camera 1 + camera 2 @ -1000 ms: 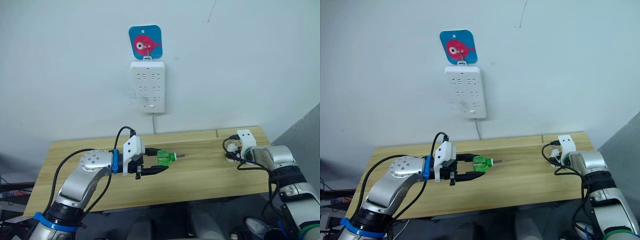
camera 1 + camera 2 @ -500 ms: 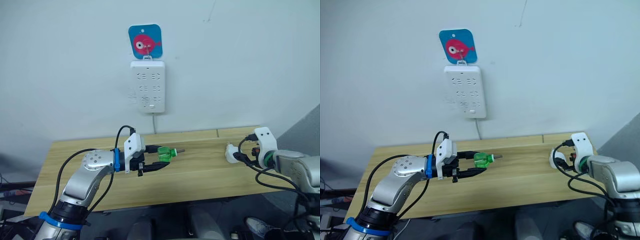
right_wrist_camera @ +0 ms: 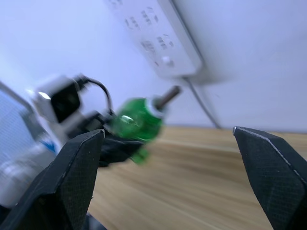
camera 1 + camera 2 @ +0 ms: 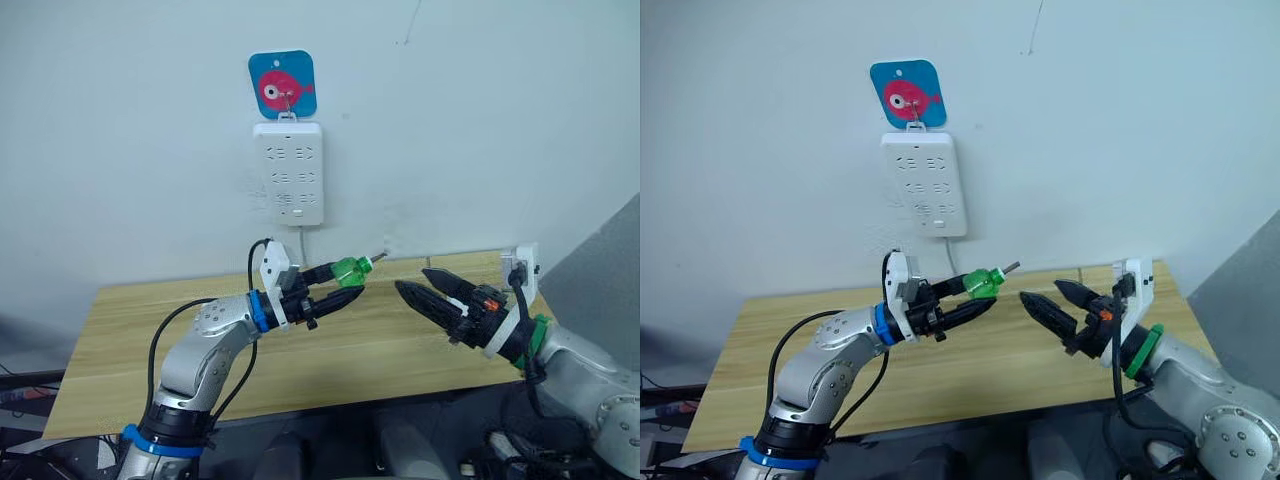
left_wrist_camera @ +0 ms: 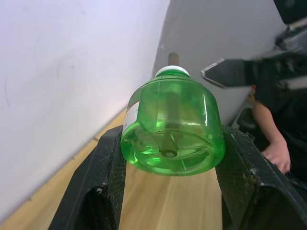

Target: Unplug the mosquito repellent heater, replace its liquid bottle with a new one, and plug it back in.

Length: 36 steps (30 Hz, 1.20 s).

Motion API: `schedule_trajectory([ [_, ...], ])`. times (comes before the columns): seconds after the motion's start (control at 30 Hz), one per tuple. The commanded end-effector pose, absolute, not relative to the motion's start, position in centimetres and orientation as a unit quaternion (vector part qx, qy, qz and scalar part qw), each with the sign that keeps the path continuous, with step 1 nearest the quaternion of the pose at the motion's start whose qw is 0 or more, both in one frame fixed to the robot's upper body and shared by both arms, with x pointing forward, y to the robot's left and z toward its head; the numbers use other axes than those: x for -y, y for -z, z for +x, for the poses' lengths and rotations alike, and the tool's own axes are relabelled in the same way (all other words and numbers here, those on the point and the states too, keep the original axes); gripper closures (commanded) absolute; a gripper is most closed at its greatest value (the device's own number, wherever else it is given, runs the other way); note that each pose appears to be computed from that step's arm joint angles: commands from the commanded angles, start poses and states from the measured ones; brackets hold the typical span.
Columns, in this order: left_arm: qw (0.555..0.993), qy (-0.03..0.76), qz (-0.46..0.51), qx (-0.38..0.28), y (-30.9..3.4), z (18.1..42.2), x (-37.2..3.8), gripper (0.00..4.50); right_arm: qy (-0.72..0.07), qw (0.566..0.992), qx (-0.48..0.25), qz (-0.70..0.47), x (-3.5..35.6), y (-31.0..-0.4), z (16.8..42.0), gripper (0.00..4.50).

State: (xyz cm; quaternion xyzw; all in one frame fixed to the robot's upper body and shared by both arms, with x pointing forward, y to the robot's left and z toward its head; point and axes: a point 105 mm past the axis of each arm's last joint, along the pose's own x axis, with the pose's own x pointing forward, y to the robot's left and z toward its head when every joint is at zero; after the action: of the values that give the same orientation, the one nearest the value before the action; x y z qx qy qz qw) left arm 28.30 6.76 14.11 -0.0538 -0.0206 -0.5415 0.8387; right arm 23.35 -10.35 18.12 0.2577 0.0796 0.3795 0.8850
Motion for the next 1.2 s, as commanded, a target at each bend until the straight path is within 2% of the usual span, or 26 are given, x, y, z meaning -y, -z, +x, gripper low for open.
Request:
schedule_trajectory([
  [0.03,0.827,0.558,-0.043,0.056,-15.8,27.6,-6.0,2.21,-0.389,0.866,-0.055,0.308,9.2,-19.7,23.4,0.00],
  [0.27,0.822,0.563,-0.047,0.071,-16.4,27.7,-5.4,2.21,-0.380,0.856,-0.070,0.344,7.8,-19.6,25.9,0.00],
  [0.5,0.823,0.561,-0.046,0.077,-16.6,27.5,-5.1,2.21,-0.395,0.845,-0.070,0.354,6.6,-19.9,26.4,0.00],
  [0.6,0.825,0.557,-0.042,0.078,-16.5,27.5,-5.2,2.21,-0.401,0.840,-0.068,0.360,6.3,-20.0,26.3,0.60],
  [0.87,0.826,0.556,-0.041,0.087,-16.6,27.4,-5.1,2.21,-0.408,0.835,-0.073,0.363,5.9,-19.9,26.1,3.54],
  [0.9,0.828,0.552,-0.040,0.089,-16.7,27.5,-5.0,2.21,-0.409,0.834,-0.074,0.363,5.9,-19.9,26.1,3.75],
  [1.1,0.821,0.561,-0.028,0.105,-17.0,27.1,-4.8,2.21,-0.414,0.830,-0.076,0.367,5.7,-19.9,26.0,3.74],
  [1.2,0.826,0.554,-0.005,0.108,-16.8,27.3,-5.0,1.22,-0.412,0.830,-0.075,0.369,5.8,-19.9,26.0,3.74],
])
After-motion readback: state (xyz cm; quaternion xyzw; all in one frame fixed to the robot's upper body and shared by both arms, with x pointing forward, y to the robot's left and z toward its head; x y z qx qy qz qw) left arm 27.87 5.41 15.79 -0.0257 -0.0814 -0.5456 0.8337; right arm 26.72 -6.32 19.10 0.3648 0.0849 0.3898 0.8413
